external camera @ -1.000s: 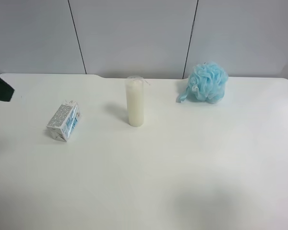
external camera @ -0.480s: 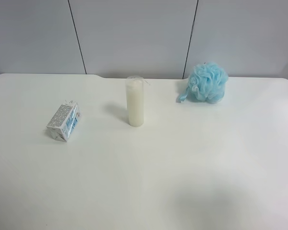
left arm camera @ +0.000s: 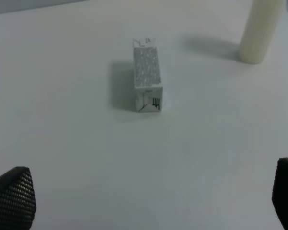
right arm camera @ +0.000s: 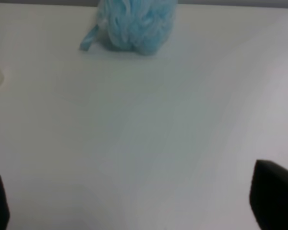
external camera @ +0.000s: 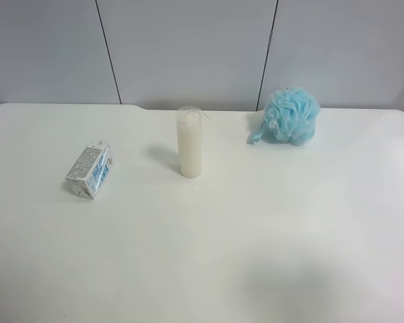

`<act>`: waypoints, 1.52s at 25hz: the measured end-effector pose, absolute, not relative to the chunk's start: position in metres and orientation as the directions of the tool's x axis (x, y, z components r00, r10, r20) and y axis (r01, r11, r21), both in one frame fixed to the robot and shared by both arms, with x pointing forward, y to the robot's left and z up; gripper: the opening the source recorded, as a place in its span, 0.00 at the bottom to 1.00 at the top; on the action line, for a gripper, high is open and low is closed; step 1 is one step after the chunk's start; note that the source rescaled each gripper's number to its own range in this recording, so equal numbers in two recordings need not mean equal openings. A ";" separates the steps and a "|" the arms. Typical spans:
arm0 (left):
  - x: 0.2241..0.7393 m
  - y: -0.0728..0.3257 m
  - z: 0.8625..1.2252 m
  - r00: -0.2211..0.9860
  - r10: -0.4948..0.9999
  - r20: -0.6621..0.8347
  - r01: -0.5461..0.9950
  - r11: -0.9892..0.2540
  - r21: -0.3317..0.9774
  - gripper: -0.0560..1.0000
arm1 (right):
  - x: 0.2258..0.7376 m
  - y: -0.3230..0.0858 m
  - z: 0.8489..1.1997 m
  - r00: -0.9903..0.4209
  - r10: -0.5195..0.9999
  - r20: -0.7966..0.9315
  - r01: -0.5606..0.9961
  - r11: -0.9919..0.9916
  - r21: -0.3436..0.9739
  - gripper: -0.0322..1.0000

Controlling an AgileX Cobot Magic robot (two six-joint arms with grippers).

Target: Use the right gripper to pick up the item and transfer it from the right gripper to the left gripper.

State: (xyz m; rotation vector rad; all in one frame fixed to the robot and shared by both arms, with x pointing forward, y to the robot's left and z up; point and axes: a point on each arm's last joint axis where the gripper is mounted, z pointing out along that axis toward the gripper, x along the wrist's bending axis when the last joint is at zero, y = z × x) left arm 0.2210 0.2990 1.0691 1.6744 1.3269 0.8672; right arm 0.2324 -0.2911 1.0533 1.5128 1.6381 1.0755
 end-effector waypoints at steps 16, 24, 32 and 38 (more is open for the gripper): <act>0.233 0.299 1.054 0.166 0.986 -0.013 0.446 -0.063 0.893 1.00 | 0.232 -0.291 1.053 -0.119 0.991 0.065 0.454 -0.004 0.891 0.98; 0.233 0.299 1.054 0.102 0.995 -0.014 0.449 -0.034 0.893 1.00 | 0.232 -0.291 1.053 -0.119 0.991 0.065 0.454 -0.004 0.891 0.98; 0.233 0.299 1.054 0.011 1.000 -0.013 0.450 0.007 0.893 1.00 | 0.232 -0.291 1.053 -0.119 0.991 0.065 0.454 -0.004 0.891 0.98; 0.233 0.299 1.054 0.009 1.000 -0.013 0.450 0.008 0.893 1.00 | 0.232 -0.291 1.053 -0.119 0.991 0.065 0.454 -0.004 0.891 0.98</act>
